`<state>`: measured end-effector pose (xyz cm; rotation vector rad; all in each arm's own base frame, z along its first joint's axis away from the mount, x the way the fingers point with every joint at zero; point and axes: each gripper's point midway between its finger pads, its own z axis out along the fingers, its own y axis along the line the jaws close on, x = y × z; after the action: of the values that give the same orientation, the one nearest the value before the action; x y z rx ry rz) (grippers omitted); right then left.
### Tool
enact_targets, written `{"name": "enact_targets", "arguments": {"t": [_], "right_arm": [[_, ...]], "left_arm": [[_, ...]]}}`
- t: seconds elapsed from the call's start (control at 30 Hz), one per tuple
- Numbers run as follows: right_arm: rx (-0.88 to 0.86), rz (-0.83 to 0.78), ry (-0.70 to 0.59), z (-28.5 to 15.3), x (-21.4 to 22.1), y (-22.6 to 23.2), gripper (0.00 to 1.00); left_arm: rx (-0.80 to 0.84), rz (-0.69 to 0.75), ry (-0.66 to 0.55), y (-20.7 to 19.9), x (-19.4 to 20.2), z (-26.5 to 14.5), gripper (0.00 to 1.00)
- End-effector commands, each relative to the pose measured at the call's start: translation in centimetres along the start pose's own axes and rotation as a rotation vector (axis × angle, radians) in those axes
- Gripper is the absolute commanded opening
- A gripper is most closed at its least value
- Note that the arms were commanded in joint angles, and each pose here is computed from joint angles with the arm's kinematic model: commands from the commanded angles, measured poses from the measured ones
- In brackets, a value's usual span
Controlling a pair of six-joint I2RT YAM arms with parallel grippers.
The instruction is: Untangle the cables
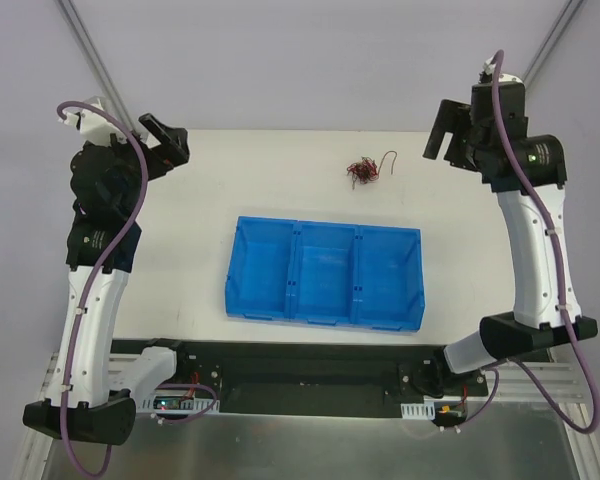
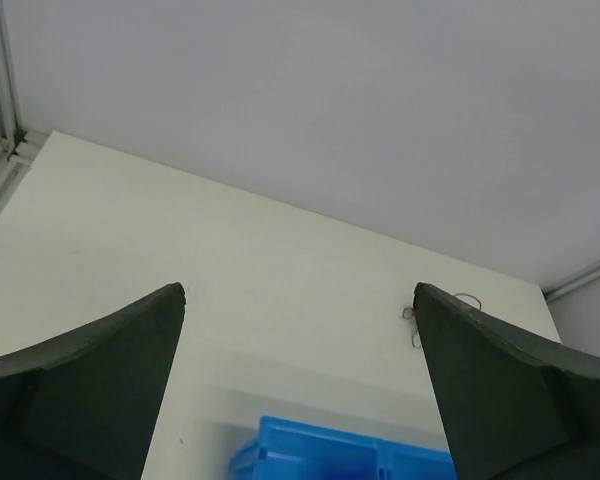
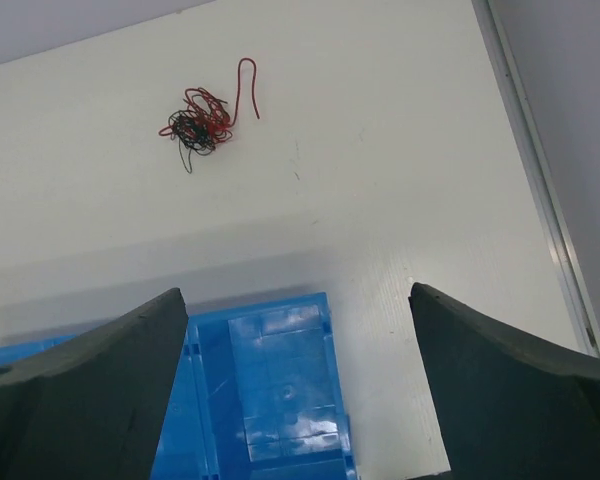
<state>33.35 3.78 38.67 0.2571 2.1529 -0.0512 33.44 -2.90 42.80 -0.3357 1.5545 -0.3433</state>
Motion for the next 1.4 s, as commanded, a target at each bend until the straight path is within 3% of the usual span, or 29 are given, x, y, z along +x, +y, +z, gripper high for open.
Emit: {"name": "enact_targets", "arguments": {"t": [0.0,0.37,0.53,0.7,0.93,1.17,1.37], "right_arm": [[-0.029,0.103,-0.03,2.3,-1.9,2.3,0.96],[-0.233,0.412,0.001,18.7,-3.6,10.3,0.96],[-0.272,0.526,0.099,27.8,-0.9,11.4,0.96],[-0.268,0.555,0.195,32.0,2.4,12.7,0.96],[-0.263,0.55,0.339,34.1,9.4,15.4,0.99],[-0.276,0.554,0.41,35.8,11.9,16.8,0.78],[-0.349,0.542,0.489,35.1,13.3,18.3,0.47]], "left_arm": [[0.081,-0.067,0.082,-1.5,2.0,-0.8,0.98],[-0.087,-0.05,0.334,1.9,6.8,-6.0,0.95],[-0.079,-0.078,0.432,1.9,9.1,-7.8,0.96],[-0.066,-0.119,0.538,1.6,11.3,-9.2,0.97],[-0.089,-0.161,0.622,1.5,12.6,-9.1,0.99],[-0.062,-0.236,0.737,0.0,13.8,-7.3,0.99],[0.015,-0.24,0.774,-1.2,14.7,-4.4,0.99]]}}
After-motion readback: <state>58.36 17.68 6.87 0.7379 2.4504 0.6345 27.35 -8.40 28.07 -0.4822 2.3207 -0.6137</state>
